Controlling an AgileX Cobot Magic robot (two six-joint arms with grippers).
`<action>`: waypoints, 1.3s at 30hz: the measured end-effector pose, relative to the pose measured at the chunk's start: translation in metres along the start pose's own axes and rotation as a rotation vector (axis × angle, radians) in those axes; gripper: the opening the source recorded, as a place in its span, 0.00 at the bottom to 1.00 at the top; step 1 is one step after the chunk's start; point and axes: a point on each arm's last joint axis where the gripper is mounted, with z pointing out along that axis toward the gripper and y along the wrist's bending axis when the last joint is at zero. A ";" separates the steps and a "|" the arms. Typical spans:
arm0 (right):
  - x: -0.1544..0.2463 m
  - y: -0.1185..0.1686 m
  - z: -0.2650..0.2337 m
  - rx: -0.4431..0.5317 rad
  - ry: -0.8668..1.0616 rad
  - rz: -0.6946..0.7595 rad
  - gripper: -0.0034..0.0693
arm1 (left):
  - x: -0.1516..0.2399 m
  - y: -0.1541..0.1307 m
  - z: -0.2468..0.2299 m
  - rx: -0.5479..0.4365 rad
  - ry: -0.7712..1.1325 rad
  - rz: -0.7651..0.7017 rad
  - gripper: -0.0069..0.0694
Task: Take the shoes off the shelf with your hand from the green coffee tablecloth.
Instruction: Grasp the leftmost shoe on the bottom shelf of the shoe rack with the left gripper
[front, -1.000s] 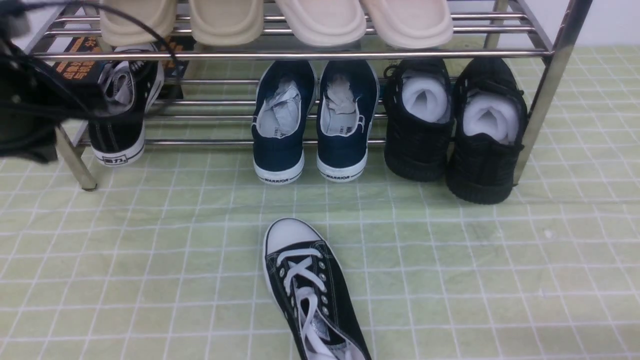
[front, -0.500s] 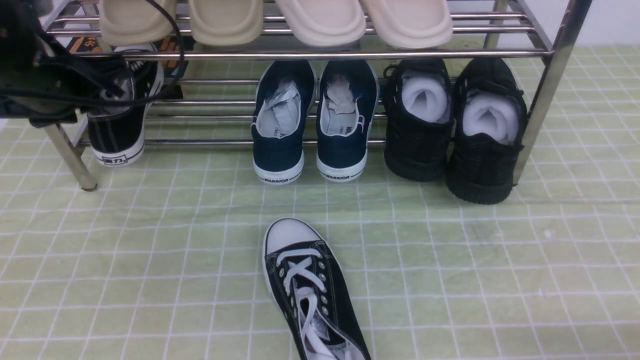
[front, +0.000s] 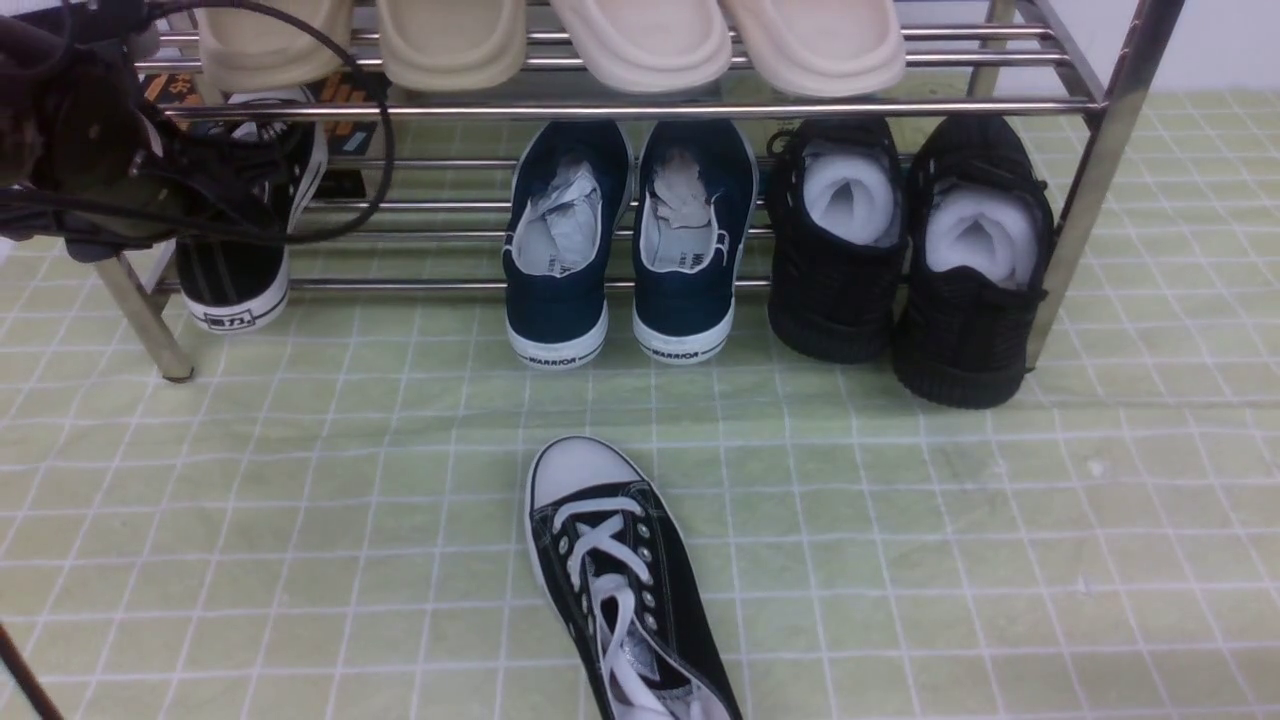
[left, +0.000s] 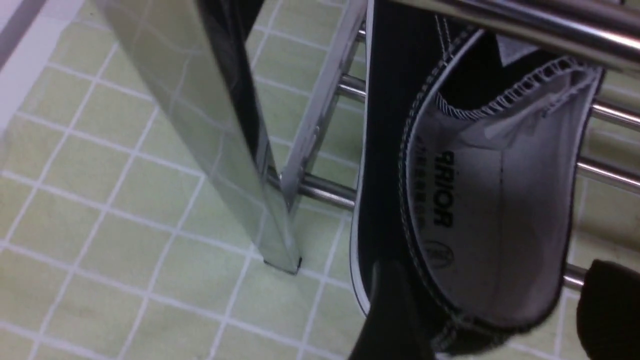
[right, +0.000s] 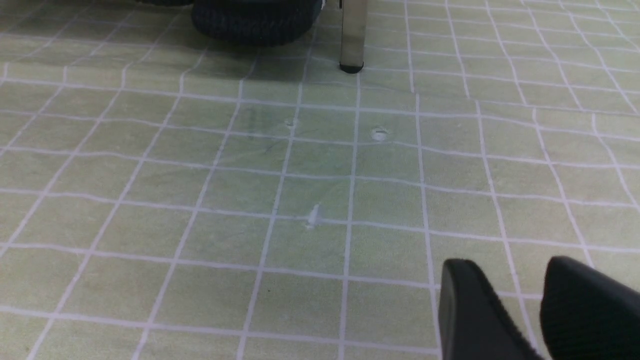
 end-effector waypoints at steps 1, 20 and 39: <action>0.000 0.000 0.000 0.000 0.000 0.000 0.37 | 0.000 0.000 0.003 -0.004 -0.007 0.016 0.74; 0.000 0.000 0.000 0.000 0.000 0.000 0.37 | 0.009 -0.002 0.041 -0.042 -0.056 0.033 0.74; 0.000 0.000 0.000 0.000 0.000 0.000 0.37 | 0.015 0.002 0.040 -0.073 0.020 -0.117 0.23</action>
